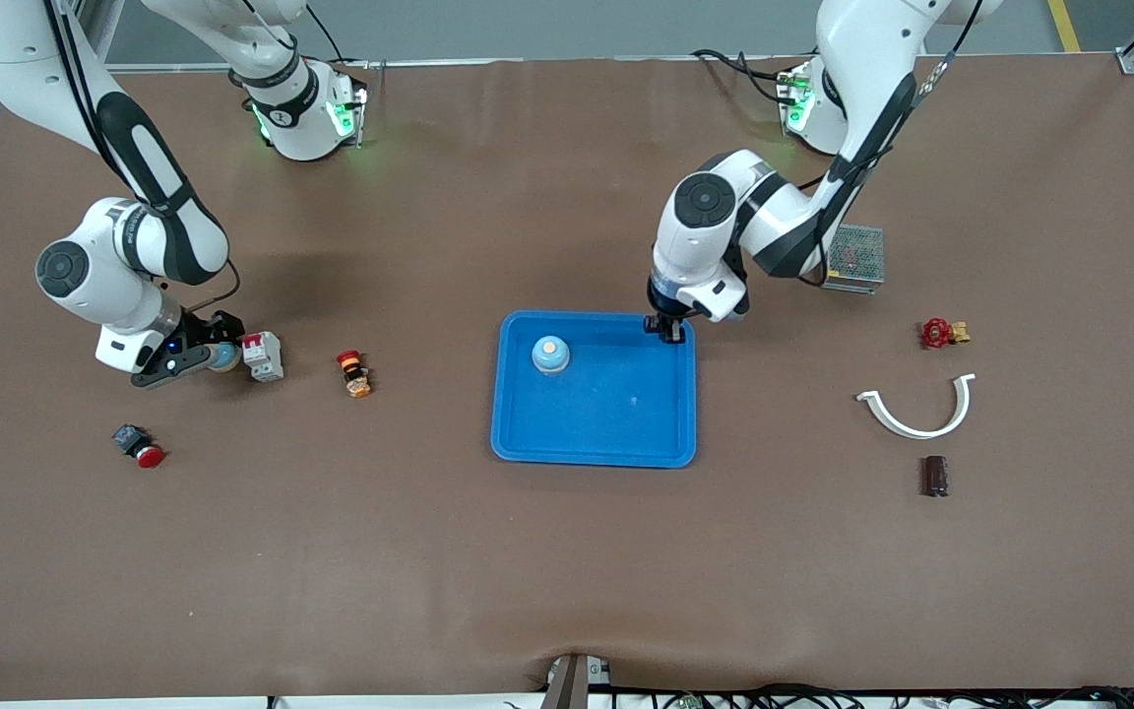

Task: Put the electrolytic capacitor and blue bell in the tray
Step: 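Grasp the bell with the right gripper while the left gripper carries the capacitor, then release the capacitor in the tray while the right gripper carries the bell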

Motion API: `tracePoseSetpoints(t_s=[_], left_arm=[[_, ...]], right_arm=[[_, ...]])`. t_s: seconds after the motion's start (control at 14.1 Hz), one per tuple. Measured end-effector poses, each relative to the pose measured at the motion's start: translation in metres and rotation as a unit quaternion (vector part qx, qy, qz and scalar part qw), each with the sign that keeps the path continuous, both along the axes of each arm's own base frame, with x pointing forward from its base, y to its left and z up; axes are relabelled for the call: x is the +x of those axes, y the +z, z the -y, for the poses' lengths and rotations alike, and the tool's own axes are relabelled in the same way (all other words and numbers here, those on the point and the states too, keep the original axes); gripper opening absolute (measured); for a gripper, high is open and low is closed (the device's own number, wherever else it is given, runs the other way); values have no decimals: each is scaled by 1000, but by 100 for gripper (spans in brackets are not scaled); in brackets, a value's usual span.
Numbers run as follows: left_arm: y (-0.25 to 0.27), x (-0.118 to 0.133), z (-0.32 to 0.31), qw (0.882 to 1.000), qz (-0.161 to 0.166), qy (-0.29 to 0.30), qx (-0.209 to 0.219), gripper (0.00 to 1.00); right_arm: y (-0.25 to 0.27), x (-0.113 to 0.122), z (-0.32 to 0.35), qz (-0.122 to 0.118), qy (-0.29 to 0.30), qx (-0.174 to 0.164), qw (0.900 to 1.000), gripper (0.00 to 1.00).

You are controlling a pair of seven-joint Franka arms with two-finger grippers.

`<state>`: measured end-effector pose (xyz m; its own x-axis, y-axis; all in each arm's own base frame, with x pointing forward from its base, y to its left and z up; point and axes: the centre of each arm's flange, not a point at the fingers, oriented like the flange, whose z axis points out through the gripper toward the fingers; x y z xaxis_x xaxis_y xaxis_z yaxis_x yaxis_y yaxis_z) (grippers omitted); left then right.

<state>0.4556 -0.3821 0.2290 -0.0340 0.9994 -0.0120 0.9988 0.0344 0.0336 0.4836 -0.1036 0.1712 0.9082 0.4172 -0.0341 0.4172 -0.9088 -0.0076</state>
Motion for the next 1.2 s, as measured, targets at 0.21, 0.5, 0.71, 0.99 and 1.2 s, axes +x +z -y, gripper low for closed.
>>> tracePoseSetpoints(t_s=[0.21,0.5,0.71,0.99,1.2], left_arm=[[-16,11,14,1000,-3,-12,15,34],[-36,12,18,999,-4,-28,31,34],[-49,10,16,998,2,-40,49,34],[-50,10,18,997,6,-44,55,34],[-50,10,18,997,6,-44,55,34]], right_arm=[[0,0,0,0,0,0,1000,96],[0,0,-1,0,1,0,1000,74],[0,0,-2,1,2,0,1000,70],[4,5,-3,4,4,0,1000,70],[27,34,-6,-23,8,10,1000,70]])
